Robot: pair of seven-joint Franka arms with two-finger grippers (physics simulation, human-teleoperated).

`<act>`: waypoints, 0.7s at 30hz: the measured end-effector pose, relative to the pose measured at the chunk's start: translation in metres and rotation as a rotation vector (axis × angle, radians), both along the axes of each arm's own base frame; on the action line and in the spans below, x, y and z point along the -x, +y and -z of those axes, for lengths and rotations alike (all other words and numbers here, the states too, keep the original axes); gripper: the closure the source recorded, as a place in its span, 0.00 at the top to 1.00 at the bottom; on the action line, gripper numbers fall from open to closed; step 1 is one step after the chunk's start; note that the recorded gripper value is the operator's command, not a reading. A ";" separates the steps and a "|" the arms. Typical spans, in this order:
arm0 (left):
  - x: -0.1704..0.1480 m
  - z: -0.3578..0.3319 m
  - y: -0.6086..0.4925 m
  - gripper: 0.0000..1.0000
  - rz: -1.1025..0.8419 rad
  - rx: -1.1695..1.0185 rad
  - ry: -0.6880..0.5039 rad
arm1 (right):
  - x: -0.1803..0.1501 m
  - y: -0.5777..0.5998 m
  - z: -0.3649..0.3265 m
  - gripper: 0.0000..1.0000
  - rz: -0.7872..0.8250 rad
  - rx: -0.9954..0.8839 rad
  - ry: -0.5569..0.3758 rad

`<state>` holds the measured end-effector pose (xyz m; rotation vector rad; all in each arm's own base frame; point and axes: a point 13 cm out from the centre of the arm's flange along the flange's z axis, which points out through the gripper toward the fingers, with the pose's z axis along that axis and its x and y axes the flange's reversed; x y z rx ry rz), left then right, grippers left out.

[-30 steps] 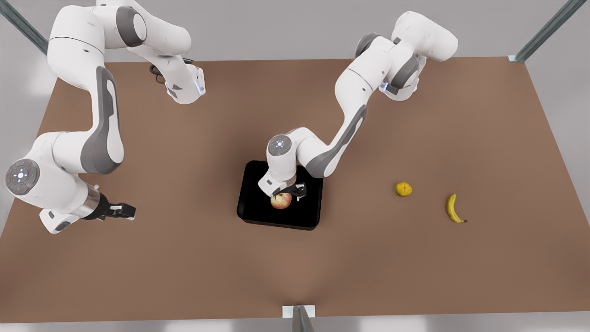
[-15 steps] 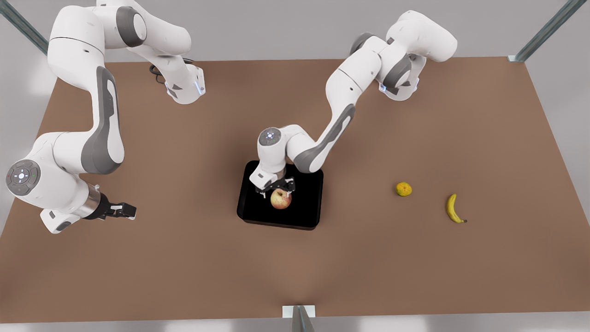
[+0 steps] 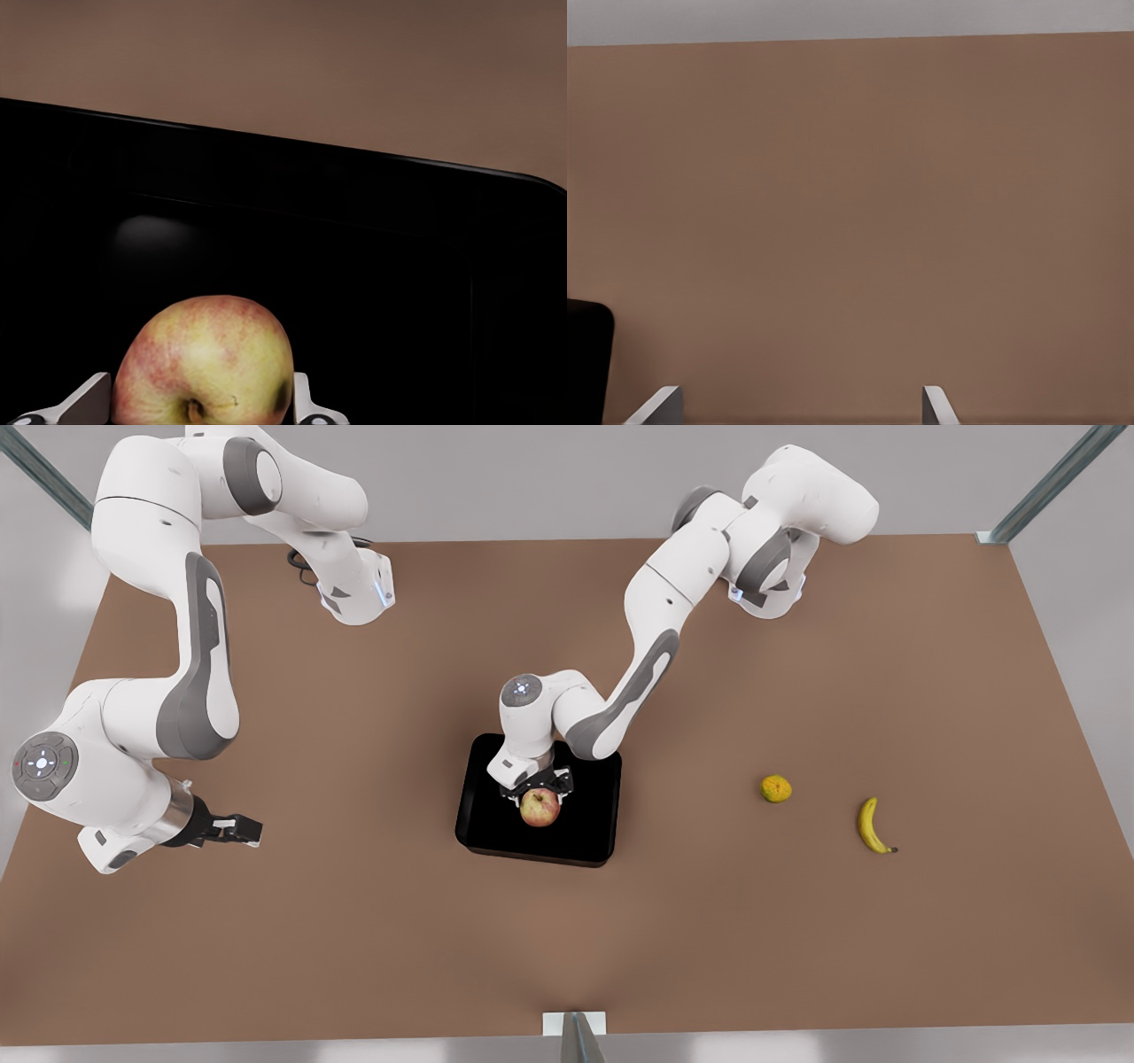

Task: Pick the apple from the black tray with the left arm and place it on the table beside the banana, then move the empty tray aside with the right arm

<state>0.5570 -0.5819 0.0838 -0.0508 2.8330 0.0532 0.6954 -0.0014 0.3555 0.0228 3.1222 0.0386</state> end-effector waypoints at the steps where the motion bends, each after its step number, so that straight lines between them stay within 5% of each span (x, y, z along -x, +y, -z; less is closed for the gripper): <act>1: 0.000 0.003 0.001 1.00 -0.002 0.001 -0.002 | 0.000 0.000 0.000 1.00 0.000 0.000 0.000; 11: -0.012 0.033 0.011 1.00 -0.021 0.005 -0.026 | 0.000 0.000 0.000 1.00 0.000 0.000 -0.001; 12: -0.013 0.033 0.011 0.84 -0.021 0.008 -0.030 | 0.000 0.000 0.000 1.00 0.000 0.000 -0.001; 15: -0.015 0.030 0.010 0.87 -0.028 0.017 -0.036 | 0.000 0.000 0.000 1.00 0.000 0.000 -0.001; 21: -0.034 -0.114 0.026 0.87 -0.127 0.073 -0.015 | 0.000 0.001 0.000 1.00 0.000 0.000 -0.001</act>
